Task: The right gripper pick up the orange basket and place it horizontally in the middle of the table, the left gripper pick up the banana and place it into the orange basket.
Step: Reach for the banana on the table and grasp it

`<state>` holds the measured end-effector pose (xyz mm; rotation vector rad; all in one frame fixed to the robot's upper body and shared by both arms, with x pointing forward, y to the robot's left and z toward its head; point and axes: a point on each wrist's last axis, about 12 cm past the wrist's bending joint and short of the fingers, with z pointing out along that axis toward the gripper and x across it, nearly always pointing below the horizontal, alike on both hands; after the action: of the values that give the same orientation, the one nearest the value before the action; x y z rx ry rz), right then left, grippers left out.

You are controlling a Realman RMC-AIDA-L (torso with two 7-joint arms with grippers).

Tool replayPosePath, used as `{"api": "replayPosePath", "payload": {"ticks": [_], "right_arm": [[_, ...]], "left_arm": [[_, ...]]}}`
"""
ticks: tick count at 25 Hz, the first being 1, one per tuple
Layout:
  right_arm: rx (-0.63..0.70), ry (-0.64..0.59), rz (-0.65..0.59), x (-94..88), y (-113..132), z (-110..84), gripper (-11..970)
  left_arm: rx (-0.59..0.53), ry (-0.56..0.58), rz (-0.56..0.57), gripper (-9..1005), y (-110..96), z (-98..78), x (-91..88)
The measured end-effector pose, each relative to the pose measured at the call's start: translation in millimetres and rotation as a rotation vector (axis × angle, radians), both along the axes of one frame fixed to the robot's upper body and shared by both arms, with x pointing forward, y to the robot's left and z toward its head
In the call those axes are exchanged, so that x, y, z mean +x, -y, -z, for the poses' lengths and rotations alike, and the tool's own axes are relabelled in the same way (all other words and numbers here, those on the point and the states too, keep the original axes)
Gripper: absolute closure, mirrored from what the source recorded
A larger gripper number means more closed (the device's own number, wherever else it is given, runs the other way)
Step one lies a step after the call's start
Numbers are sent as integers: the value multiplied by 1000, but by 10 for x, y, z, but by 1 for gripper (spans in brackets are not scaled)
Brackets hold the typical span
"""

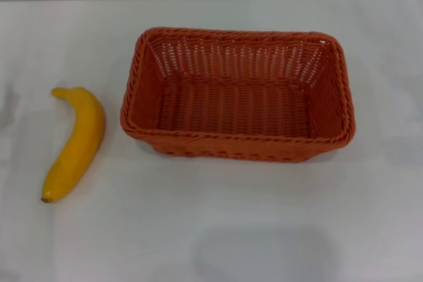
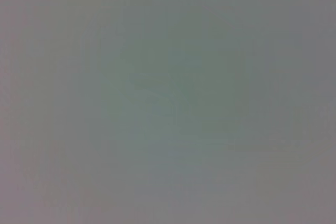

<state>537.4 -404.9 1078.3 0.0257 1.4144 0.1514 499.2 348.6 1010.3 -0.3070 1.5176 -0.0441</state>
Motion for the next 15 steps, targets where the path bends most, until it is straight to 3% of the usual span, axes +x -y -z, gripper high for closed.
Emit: {"api": "replayPosePath", "payload": {"ticks": [3,8,15], "right_arm": [[-86,-9,56,-22,-108,138,87],[-66,-28,131,-52,-193,265,87],[-67,-66,147,-33,-199,313,87]], "left_arm": [[-7,-5,1,105,18,18,-21],[-26,1,-4,104,22,18,-24],[-187,15,97,105,-1,-13,8]]}}
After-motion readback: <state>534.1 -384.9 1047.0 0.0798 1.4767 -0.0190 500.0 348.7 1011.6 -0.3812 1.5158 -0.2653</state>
